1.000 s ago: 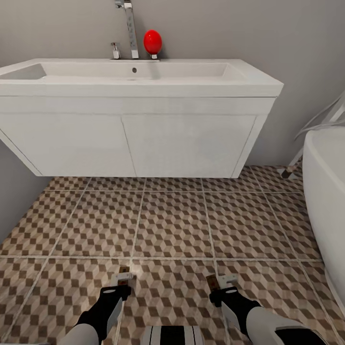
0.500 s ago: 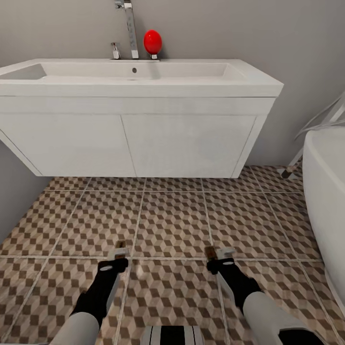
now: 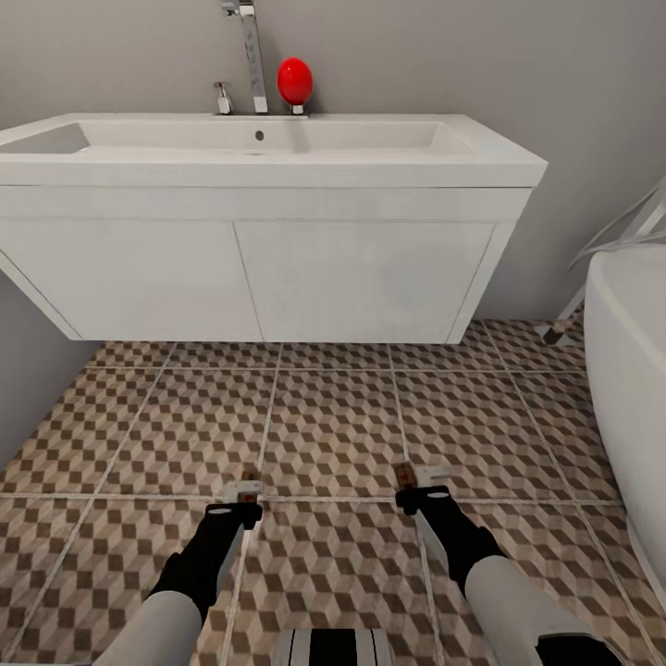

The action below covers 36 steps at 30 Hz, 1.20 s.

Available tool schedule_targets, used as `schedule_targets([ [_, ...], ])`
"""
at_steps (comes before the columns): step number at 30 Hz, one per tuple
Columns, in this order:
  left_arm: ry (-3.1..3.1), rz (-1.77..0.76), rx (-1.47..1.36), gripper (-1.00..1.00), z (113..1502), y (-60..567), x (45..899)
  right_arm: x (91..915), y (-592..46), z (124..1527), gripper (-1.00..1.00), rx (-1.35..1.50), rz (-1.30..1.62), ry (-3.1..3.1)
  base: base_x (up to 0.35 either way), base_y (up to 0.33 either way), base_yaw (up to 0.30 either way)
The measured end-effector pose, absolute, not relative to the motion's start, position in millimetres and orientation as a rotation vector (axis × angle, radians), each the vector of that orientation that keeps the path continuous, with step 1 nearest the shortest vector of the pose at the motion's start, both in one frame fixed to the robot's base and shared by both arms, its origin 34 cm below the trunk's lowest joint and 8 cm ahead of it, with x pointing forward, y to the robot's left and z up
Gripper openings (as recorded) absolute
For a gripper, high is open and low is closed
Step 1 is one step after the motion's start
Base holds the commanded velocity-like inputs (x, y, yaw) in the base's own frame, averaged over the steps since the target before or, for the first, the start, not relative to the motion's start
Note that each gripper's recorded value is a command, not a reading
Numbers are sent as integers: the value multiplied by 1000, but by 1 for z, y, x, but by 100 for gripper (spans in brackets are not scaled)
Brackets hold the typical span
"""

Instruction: Take the four mousetraps from the cabinet in the bathroom and place them on the bathroom floor. Make sure all four end up on the same floor surface, and ensure that at least two of them are either under or directly next to the same bathroom sink.

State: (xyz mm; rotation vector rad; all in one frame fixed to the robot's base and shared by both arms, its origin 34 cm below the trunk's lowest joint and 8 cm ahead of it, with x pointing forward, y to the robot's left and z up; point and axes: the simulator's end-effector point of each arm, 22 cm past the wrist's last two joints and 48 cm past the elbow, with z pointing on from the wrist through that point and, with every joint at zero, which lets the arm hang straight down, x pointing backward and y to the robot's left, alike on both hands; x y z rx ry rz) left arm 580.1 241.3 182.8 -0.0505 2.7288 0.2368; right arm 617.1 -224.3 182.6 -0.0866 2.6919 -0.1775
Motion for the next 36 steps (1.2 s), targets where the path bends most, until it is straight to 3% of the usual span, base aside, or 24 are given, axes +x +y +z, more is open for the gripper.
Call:
schedule_targets([
  [14, 2707, 203, 97, -100, 182, 207, 587, 609, -222, 177, -100, -62, -165, 2710, 32, 0, 0],
  [36, 2712, 183, 60, -100, 180, 208, 584, 605, -219, 175, -100, -72, -164, 2723, 303, 0, 0],
])
